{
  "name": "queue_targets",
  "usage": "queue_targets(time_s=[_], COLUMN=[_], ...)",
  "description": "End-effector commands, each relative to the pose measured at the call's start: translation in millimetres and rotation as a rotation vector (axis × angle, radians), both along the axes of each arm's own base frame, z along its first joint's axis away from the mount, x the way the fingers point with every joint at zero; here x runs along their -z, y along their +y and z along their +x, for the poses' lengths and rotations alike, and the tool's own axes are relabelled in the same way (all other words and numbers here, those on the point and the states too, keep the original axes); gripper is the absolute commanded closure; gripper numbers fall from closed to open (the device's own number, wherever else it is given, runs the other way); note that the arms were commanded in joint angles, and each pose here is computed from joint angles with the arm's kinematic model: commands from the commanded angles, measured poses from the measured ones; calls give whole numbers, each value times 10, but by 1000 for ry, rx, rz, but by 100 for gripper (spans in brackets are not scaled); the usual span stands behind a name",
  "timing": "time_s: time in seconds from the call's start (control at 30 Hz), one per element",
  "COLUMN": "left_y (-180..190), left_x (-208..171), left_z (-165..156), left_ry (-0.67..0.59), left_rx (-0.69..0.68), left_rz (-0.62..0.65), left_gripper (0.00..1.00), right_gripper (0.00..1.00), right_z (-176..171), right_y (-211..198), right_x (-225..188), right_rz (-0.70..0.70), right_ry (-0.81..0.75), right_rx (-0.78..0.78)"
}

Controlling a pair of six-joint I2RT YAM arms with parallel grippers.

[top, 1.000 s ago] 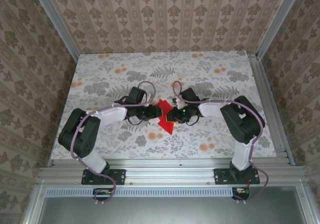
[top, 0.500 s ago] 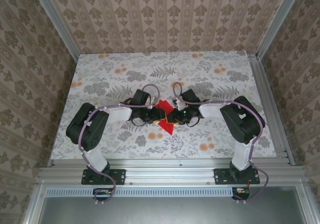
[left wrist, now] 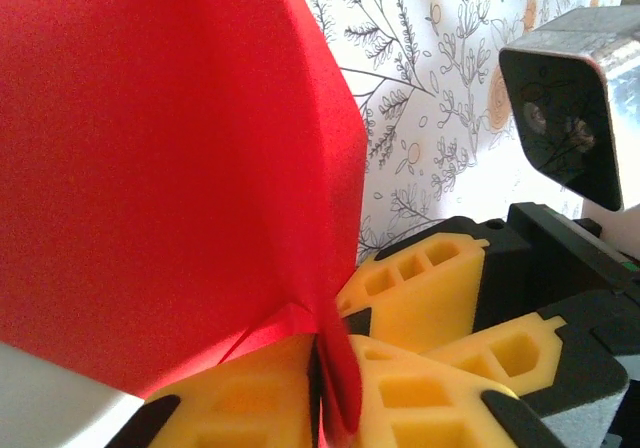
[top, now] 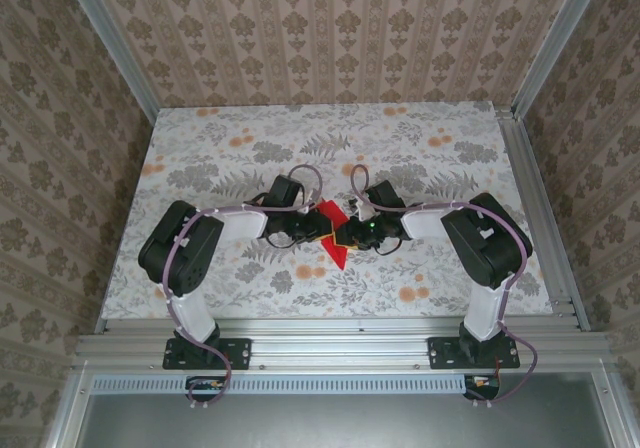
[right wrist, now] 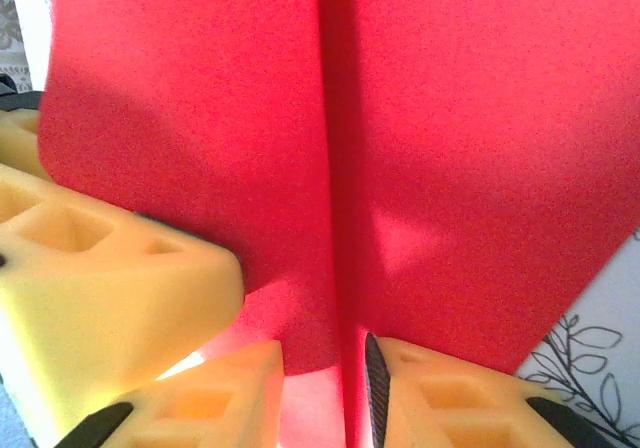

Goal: Fold a paper plane with a square sheet of paper (pick it up from the middle)
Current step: Turn over the paper at the center of the table.

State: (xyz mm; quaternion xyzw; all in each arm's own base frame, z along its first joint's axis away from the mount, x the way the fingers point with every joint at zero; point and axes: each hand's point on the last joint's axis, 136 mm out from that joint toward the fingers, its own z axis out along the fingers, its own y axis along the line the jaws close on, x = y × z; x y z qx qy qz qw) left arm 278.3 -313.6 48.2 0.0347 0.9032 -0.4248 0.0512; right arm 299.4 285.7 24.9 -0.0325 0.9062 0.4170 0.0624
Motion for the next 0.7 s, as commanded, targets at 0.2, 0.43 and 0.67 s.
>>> queue_targets(time_s=[0.2, 0.43, 0.67], left_y=[61, 203, 287], left_x=[44, 152, 231], left_z=[18, 19, 18], left_ry=[-10, 3, 11], left_rx=[31, 16, 9], left_rz=[14, 21, 20], left_gripper=[94, 97, 98], right_gripper=[67, 65, 64], right_z=[-60, -65, -75], right_y=[100, 124, 151], right_x=[-79, -109, -70], right_rz=[86, 90, 80], right_ry=[36, 41, 56], right_rx=[0, -6, -16])
